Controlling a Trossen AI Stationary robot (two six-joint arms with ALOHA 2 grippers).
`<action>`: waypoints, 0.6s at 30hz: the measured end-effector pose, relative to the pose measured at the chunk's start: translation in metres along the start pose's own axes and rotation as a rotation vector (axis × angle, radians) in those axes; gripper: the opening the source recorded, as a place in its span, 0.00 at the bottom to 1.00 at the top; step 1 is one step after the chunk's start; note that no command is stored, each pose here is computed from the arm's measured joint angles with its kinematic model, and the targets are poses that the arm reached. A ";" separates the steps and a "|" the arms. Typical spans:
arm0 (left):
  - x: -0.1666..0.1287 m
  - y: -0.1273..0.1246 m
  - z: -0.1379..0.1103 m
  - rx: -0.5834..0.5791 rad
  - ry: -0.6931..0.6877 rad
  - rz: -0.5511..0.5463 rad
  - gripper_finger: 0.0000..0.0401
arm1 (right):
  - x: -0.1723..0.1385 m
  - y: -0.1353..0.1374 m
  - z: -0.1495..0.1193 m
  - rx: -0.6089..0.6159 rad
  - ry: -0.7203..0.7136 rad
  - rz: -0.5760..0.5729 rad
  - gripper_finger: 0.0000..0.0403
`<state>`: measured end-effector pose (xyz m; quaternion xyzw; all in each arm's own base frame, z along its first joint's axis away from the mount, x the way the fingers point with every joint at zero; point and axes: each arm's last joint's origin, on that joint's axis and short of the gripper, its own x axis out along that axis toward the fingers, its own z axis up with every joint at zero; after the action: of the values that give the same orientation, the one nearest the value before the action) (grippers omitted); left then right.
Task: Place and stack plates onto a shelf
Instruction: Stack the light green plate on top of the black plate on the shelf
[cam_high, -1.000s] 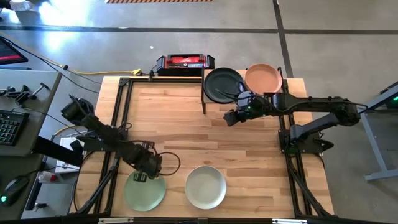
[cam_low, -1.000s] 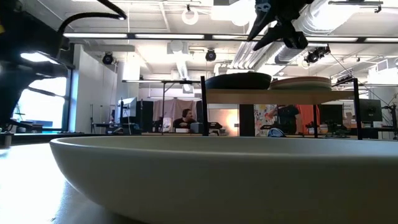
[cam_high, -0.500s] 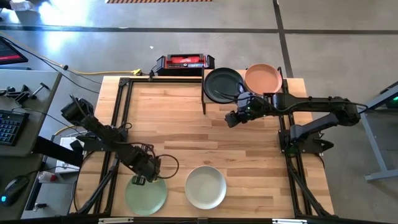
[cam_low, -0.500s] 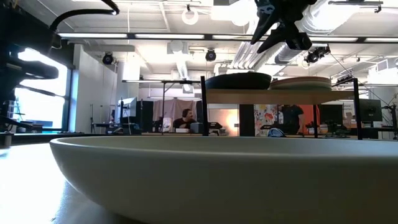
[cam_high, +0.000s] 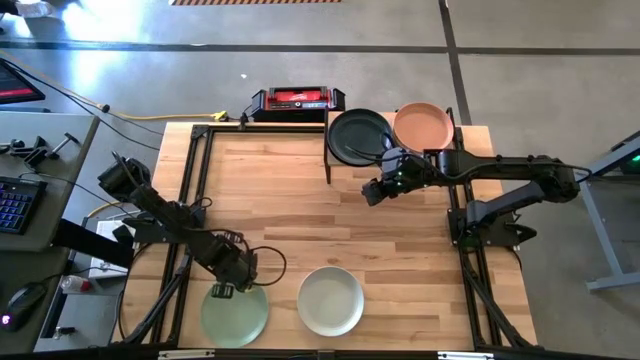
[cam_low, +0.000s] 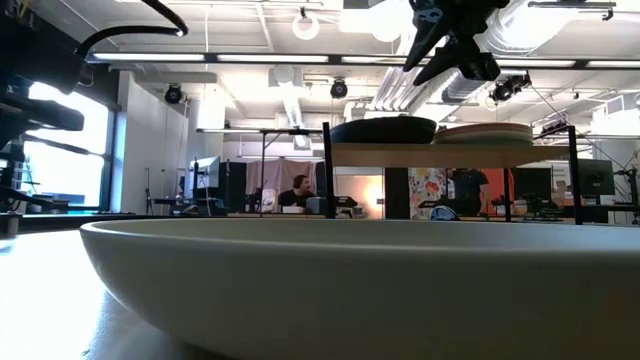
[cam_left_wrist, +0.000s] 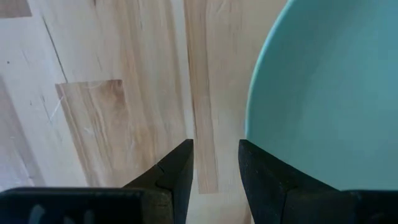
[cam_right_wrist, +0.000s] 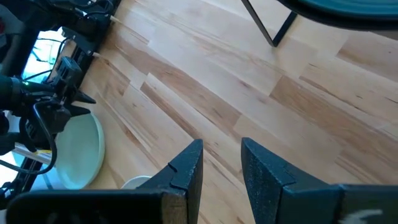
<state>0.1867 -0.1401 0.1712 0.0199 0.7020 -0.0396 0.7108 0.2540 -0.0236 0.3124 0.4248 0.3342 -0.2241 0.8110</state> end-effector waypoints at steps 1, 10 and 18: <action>0.000 0.000 0.000 -0.007 0.000 0.000 0.29 | 0.000 0.000 0.000 -0.005 0.000 0.000 0.23; -0.018 -0.007 0.009 -0.014 -0.022 -0.052 0.29 | 0.000 0.000 0.000 -0.019 0.002 -0.002 0.23; -0.016 -0.009 0.013 -0.023 -0.032 -0.060 0.29 | 0.000 0.000 0.000 -0.036 0.002 -0.004 0.23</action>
<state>0.1984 -0.1501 0.1880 -0.0101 0.6912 -0.0530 0.7207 0.2537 -0.0236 0.3119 0.4098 0.3398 -0.2193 0.8176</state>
